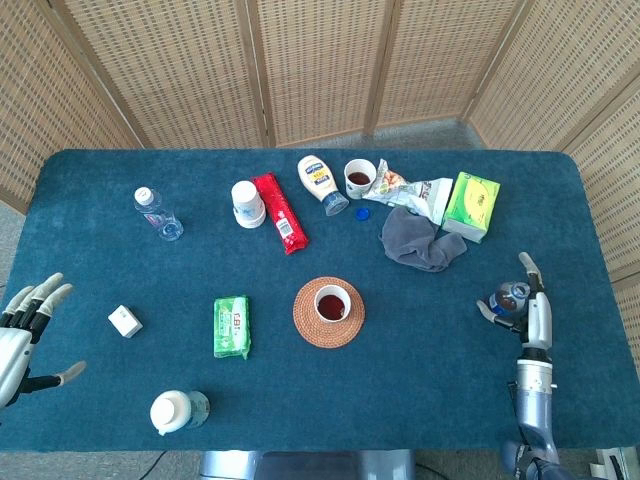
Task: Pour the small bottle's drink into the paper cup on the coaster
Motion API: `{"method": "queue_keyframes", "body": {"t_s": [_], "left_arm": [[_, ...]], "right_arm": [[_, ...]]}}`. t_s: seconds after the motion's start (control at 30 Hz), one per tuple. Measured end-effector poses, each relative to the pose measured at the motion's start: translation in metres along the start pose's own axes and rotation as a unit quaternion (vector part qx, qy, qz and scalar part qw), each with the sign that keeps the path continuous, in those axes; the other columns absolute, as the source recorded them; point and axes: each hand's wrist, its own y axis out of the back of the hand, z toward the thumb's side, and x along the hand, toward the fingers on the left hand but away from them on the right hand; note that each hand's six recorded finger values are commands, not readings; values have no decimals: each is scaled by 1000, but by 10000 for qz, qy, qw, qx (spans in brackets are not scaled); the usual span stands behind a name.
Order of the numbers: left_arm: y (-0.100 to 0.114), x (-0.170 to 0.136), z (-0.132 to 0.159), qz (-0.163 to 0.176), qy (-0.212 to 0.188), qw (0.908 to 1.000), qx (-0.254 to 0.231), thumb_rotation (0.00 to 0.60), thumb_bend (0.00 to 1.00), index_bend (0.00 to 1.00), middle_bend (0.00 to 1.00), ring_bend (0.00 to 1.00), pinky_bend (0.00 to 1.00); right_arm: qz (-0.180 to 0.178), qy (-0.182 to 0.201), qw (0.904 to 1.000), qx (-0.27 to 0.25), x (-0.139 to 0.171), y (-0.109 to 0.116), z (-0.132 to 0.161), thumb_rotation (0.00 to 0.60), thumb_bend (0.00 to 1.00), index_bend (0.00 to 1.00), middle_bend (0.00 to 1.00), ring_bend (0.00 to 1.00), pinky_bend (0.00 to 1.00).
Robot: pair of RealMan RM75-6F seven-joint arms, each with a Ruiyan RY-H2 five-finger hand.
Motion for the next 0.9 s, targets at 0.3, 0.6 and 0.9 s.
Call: {"method": "queue_keyframes", "body": {"t_s": [0.3, 0.6, 0.9], "left_arm": [[1, -1, 0, 15, -21, 10000, -27, 600, 114, 0, 0, 0, 0], [5, -3, 1, 63, -60, 9999, -69, 600, 115, 0, 0, 0, 0], [7, -5, 1, 79, -100, 9998, -123, 600, 114, 0, 0, 0, 0]], "right_arm": [[38, 135, 9999, 48, 1, 6, 10, 600, 0, 0, 0, 0, 0], [36, 122, 9998, 171, 8, 19, 16, 600, 0, 0, 0, 0, 0], [22, 185, 9994, 307, 14, 33, 25, 600, 0, 0, 0, 0, 0]]}}
